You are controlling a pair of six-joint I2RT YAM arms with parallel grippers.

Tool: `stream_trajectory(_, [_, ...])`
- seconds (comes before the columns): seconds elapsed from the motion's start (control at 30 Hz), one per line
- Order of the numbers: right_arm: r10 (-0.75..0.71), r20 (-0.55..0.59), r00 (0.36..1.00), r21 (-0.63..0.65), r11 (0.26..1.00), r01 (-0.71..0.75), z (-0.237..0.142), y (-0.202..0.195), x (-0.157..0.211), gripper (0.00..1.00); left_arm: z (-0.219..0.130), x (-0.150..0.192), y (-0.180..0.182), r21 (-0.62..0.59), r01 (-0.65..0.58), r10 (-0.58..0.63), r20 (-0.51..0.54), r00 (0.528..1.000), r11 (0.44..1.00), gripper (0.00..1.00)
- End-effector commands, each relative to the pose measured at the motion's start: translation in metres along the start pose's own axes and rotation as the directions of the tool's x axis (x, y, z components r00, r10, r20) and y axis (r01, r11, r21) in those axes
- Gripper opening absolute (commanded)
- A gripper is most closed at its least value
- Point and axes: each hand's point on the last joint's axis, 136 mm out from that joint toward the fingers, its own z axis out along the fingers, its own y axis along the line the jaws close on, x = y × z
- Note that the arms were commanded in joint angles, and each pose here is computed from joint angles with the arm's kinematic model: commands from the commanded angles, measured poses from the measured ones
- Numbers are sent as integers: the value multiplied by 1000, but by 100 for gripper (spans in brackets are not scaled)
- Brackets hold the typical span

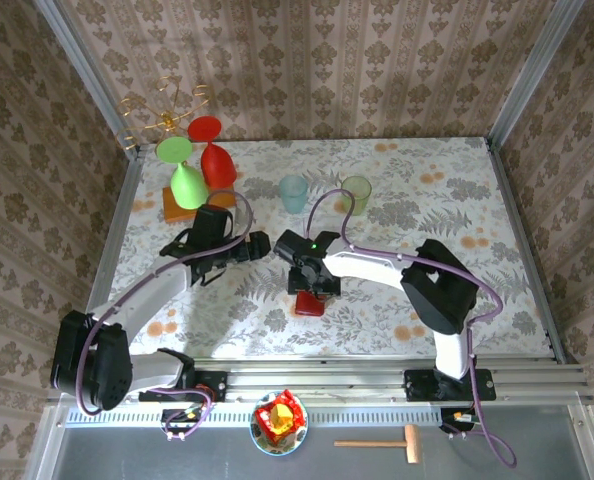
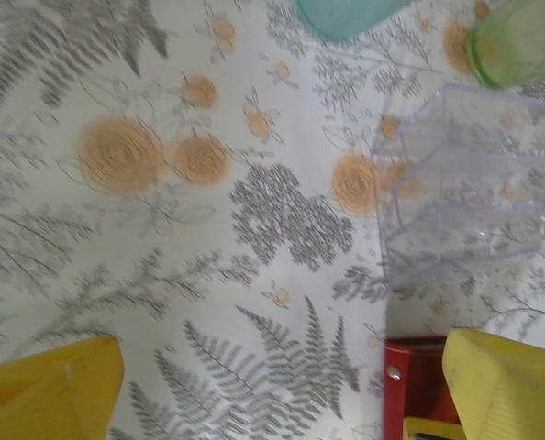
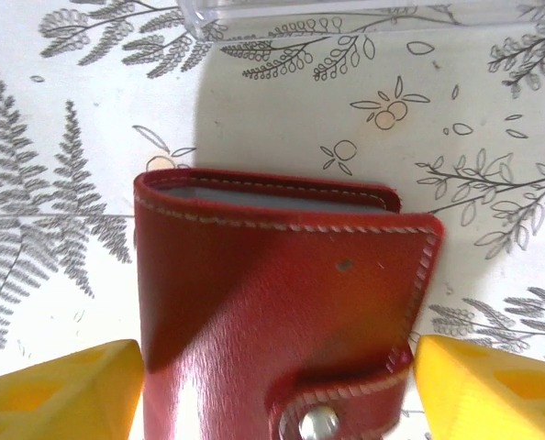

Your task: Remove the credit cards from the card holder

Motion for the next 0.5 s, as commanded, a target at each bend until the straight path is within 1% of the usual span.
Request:
stream_trajectory(0.0, [-2,27,1000,15,1000,1,-24,-7,-5,71,4,20,-15,57,59,-55,-61,997,997,87])
stream_trajectory(0.07, [0,21,1000,25,1000,0,-25,-10,-3,65,7,26,-18,65,65,-59,-80,995,996,84])
stream_trajectory(0.2, [15,10,1000,41,999,-16,-22,-14,0,56,10,32,-20,69,61,-54,-95,994,996,83])
stream_trajectory(0.37, [32,4,999,38,999,-32,-18,-12,1,50,10,31,-19,66,45,-39,-90,995,997,83])
stream_trajectory(0.47, [38,-1,999,32,999,-38,-14,-10,3,45,10,30,-20,69,34,-29,-86,996,997,83])
